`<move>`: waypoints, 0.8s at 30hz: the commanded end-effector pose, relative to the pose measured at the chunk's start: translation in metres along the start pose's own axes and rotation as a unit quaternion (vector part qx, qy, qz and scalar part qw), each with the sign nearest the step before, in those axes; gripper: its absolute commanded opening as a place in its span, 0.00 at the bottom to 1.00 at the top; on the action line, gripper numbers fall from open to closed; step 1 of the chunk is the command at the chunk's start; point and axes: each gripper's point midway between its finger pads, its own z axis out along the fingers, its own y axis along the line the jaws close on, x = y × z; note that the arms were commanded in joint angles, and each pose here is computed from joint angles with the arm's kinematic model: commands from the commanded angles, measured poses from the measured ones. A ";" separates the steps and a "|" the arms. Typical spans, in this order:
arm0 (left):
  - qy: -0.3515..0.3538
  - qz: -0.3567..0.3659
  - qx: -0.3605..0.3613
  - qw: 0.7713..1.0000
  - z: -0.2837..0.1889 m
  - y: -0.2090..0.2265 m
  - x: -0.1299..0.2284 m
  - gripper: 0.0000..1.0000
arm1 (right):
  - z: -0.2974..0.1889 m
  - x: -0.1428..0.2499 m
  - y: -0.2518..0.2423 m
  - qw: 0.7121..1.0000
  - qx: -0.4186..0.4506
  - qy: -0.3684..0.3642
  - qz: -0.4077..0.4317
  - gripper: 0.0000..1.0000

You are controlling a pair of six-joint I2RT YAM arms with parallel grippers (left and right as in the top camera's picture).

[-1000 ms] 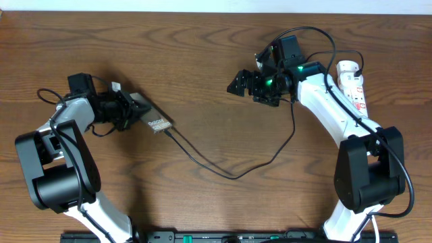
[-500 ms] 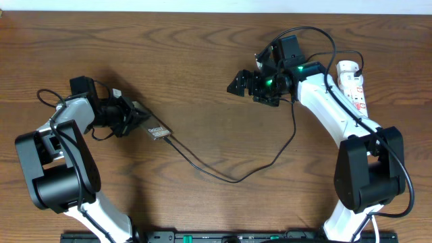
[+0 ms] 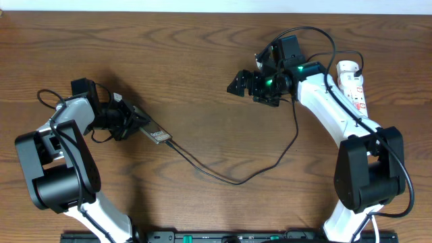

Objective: Plug charger to phone and switch on socket
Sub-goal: 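Lower the phone flat onto the table with the left gripper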

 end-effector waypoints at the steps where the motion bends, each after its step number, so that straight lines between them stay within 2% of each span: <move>1: -0.005 0.016 0.001 1.000 -0.004 -0.003 -0.003 0.07 | -0.008 -0.009 0.004 1.000 -0.004 -0.013 -0.009 0.99; 8: -0.005 0.016 0.001 1.000 -0.004 -0.003 -0.003 0.07 | -0.008 -0.009 0.004 1.000 -0.004 -0.013 -0.009 0.99; 14: -0.001 0.013 -0.001 1.000 -0.004 -0.002 -0.001 0.12 | -0.008 -0.009 0.004 1.000 -0.004 -0.013 -0.009 0.99; 20: 0.001 0.011 -0.002 1.000 -0.004 -0.001 0.000 0.12 | -0.008 -0.009 0.004 1.000 -0.004 -0.013 -0.009 0.99; 24: 0.004 0.008 -0.003 1.000 -0.004 -0.001 0.002 0.17 | -0.008 -0.009 0.004 1.000 -0.004 -0.013 -0.009 0.99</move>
